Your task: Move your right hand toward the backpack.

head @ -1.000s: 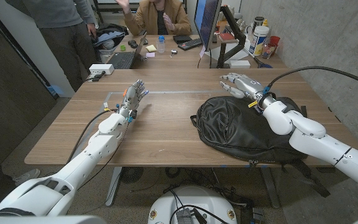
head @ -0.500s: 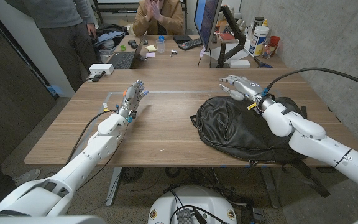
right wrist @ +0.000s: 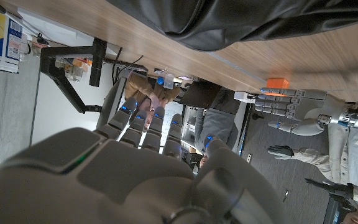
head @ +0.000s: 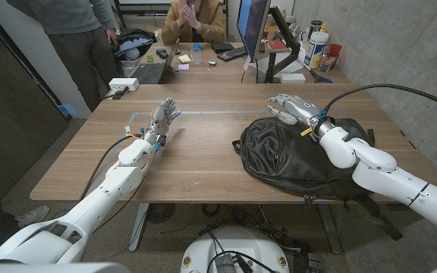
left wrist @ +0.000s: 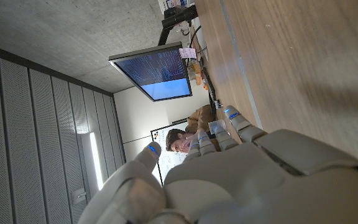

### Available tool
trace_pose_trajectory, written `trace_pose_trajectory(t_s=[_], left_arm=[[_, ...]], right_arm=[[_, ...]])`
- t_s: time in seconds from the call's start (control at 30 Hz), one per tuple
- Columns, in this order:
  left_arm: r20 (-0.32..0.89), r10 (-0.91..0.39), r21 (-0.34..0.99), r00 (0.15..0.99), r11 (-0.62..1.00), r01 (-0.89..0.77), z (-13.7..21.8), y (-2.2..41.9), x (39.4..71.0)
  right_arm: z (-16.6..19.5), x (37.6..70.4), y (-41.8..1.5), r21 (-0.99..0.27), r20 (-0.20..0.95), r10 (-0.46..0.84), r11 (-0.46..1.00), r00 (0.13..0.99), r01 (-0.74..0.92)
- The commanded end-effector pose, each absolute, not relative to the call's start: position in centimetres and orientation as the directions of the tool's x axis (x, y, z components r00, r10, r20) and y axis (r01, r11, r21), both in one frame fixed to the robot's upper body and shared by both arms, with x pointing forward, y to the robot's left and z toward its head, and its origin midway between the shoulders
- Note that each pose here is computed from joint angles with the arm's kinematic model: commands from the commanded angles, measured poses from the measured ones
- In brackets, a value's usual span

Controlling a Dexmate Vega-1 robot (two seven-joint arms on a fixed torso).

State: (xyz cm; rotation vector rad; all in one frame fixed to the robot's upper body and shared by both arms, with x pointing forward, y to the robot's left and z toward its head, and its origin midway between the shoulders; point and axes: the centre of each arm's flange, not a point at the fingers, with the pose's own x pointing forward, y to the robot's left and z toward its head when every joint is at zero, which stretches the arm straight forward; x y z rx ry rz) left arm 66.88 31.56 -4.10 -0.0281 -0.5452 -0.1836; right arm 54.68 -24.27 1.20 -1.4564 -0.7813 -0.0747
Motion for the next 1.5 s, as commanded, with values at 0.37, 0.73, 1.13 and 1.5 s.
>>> trace_pose_trajectory(t_s=[0.37, 0.73, 1.13, 1.5], left_arm=[[0.517, -0.166, 0.022, 0.84, 0.983, 0.182, -4.2, 31.7, 66.8], [0.514, -0.167, 0.022, 0.841, 0.983, 0.182, -4.3, 32.0, 66.9], [0.511, -0.179, 0.032, 0.841, 0.981, 0.19, -4.1, 32.6, 67.1], [0.496, -0.199, 0.054, 0.845, 0.979, 0.199, -3.5, 33.5, 67.7]], right_arm=[[0.6, 54.5, -23.9, -0.862, 0.497, 0.406, 0.129, 0.767, 0.49], [0.3, 54.6, -23.8, -0.869, 0.483, 0.406, 0.115, 0.776, 0.481], [0.0, 54.9, -23.6, -0.867, 0.487, 0.382, 0.103, 0.785, 0.487], [-0.3, 55.1, -23.5, -0.867, 0.487, 0.366, 0.087, 0.793, 0.491]])
